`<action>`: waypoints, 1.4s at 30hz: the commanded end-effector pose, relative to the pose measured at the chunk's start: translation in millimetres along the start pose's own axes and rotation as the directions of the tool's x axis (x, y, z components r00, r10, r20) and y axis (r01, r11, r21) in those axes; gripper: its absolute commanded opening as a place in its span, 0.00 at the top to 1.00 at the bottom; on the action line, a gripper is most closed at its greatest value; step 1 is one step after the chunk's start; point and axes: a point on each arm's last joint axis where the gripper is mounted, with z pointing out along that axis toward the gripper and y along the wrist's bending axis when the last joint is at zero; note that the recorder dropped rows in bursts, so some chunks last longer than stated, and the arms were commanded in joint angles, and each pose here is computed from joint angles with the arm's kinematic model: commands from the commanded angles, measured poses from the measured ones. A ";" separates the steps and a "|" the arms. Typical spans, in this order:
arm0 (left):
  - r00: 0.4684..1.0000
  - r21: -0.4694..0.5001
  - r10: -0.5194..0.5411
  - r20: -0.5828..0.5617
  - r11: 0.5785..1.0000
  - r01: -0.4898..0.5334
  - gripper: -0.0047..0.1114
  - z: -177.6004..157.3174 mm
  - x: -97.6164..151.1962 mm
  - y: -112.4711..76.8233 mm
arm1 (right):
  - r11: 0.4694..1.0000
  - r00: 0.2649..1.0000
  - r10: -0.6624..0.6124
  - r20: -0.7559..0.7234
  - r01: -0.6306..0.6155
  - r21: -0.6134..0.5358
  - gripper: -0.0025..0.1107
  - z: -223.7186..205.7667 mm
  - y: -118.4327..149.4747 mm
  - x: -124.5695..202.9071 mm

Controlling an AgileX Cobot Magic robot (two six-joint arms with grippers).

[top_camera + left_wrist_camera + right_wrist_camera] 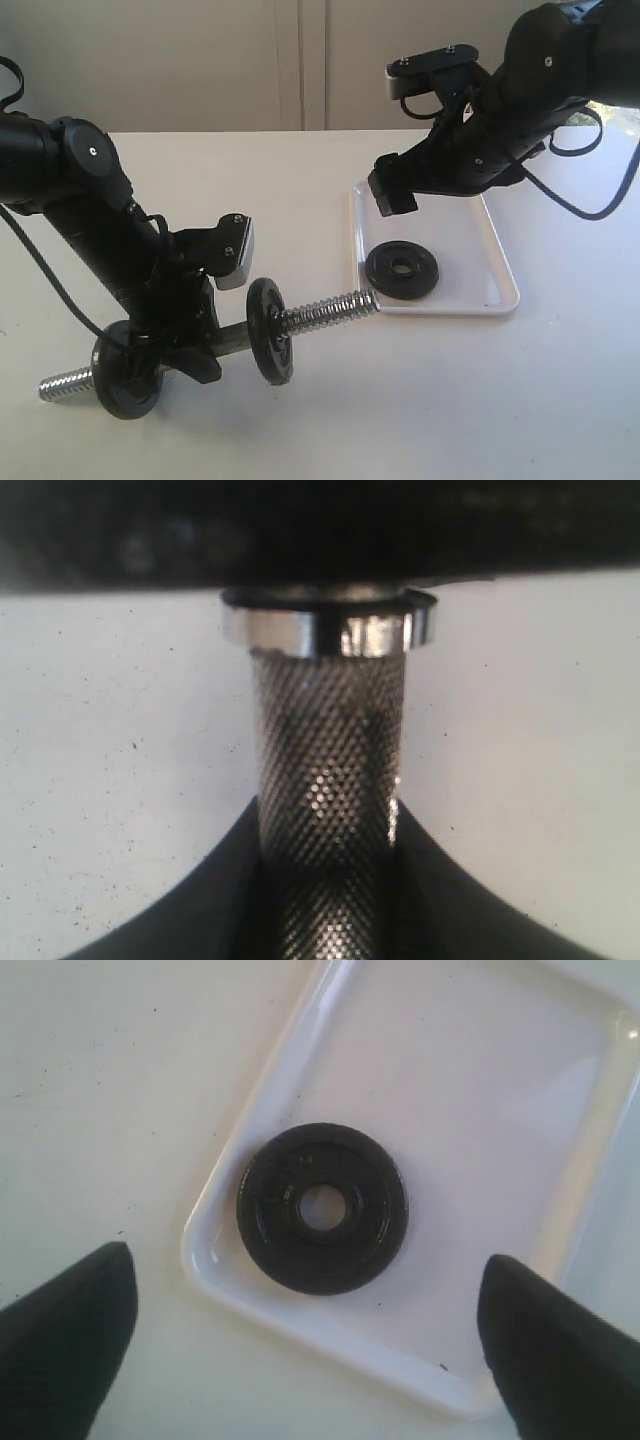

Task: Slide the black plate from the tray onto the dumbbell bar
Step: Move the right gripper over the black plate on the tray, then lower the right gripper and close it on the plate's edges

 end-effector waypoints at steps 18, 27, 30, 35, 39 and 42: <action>0.993 -0.007 -0.021 0.113 1.000 0.022 0.96 -21.3 -18.6 -6.7 | 0.997 0.984 0.054 -0.169 -0.062 -0.043 0.20 65.5 5.3 9.1; 0.992 -0.004 -0.030 0.126 1.000 0.031 0.96 -21.4 -19.8 -6.8 | 0.997 0.992 0.060 -0.114 -0.065 -0.041 0.20 76.8 4.9 5.9; 0.992 -0.004 -0.030 0.126 1.000 0.031 0.96 -21.4 -19.8 -6.8 | 0.997 0.993 0.066 -0.095 -0.071 -0.044 0.20 77.0 5.1 4.1; 0.992 -0.004 -0.030 0.126 1.000 0.031 0.96 -21.4 -19.8 -6.8 | 0.997 0.995 0.067 -0.073 -0.071 -0.044 0.20 77.1 5.0 2.1; 0.992 -0.004 -0.030 0.126 1.000 0.031 0.96 -21.4 -19.8 -6.8 | 0.996 0.993 0.076 -0.089 -0.080 -0.043 0.13 77.2 5.1 3.6; 0.992 -0.002 -0.030 0.125 1.000 0.031 0.96 -21.4 -19.8 -7.0 | 0.995 0.990 0.084 -0.112 -0.089 -0.045 0.05 77.0 4.6 5.5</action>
